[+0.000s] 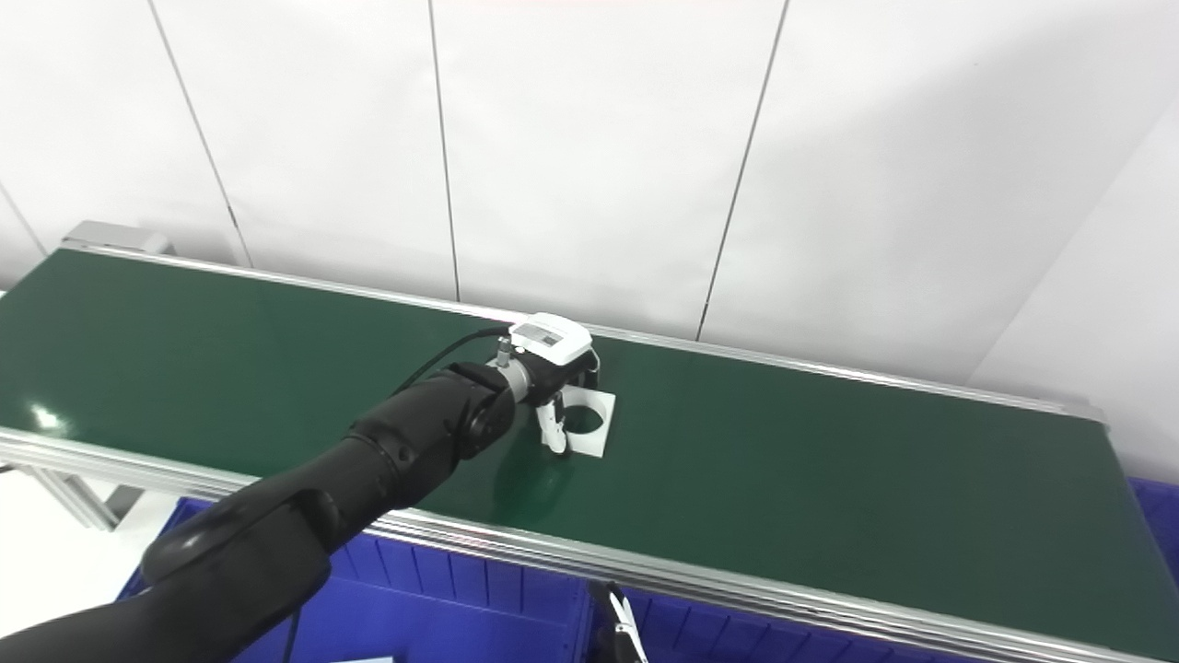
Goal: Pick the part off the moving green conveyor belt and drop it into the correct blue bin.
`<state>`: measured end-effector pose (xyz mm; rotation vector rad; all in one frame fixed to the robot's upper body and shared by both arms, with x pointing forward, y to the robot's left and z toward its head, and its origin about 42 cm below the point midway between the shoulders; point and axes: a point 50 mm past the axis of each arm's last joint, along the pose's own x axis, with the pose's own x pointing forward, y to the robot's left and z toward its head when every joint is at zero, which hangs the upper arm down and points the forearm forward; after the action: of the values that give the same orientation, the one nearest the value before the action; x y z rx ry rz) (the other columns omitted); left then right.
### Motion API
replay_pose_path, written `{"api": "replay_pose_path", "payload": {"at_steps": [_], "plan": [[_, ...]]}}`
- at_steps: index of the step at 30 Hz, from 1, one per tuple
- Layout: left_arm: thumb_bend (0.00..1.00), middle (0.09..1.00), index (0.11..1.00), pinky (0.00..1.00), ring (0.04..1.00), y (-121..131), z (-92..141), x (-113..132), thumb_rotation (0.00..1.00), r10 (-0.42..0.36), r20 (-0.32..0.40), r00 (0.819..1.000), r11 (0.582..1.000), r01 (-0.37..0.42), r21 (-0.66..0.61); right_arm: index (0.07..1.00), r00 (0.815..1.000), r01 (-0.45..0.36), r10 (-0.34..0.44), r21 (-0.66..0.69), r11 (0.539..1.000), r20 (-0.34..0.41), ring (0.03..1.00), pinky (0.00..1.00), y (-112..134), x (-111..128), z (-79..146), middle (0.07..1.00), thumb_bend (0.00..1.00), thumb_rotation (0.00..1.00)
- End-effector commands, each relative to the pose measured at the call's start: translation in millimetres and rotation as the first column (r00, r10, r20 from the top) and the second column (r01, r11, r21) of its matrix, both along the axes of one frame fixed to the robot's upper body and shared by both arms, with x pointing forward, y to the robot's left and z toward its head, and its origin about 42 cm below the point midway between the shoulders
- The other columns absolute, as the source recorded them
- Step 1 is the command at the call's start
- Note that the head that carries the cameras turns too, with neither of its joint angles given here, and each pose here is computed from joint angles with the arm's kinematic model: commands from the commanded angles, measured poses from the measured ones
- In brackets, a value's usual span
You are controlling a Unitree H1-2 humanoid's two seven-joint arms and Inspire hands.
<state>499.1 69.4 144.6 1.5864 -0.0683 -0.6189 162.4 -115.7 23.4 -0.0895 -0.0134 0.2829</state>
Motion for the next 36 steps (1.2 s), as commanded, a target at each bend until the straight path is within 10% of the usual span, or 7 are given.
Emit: {"api": "replay_pose_path", "payload": {"at_steps": [1,17,23,36], "plan": [[0.52,0.442,0.498,0.22,0.321,-7,-10,-5,0.0,0.012,-0.082,0.997,0.998,-0.007,0.066,0.939,0.998,-0.019,0.011,0.124,0.992,0.067,0.975,0.92,45,6,25,0.996,0.96,0.91],[0.52,0.44,0.506,0.24,0.337,-10,34,10,0.0,-0.037,0.011,0.999,0.998,0.036,0.042,0.939,0.997,-0.02,0.01,0.12,0.993,0.081,0.968,0.92,38,10,24,0.993,0.95,0.91],[0.52,0.449,0.484,0.17,0.241,1,55,11,0.0,-0.069,0.059,0.996,0.998,0.069,0.001,0.945,0.998,-0.025,0.018,0.103,0.994,0.065,0.984,0.94,32,11,21,1.0,0.96,0.93],[0.52,0.419,0.524,0.28,0.348,48,106,-16,0.0,-0.124,0.168,0.978,0.979,0.148,-0.143,0.95,0.997,-0.018,0.012,0.086,0.996,0.07,0.959,0.96,11,21,15,0.999,1.0,0.96]]}}
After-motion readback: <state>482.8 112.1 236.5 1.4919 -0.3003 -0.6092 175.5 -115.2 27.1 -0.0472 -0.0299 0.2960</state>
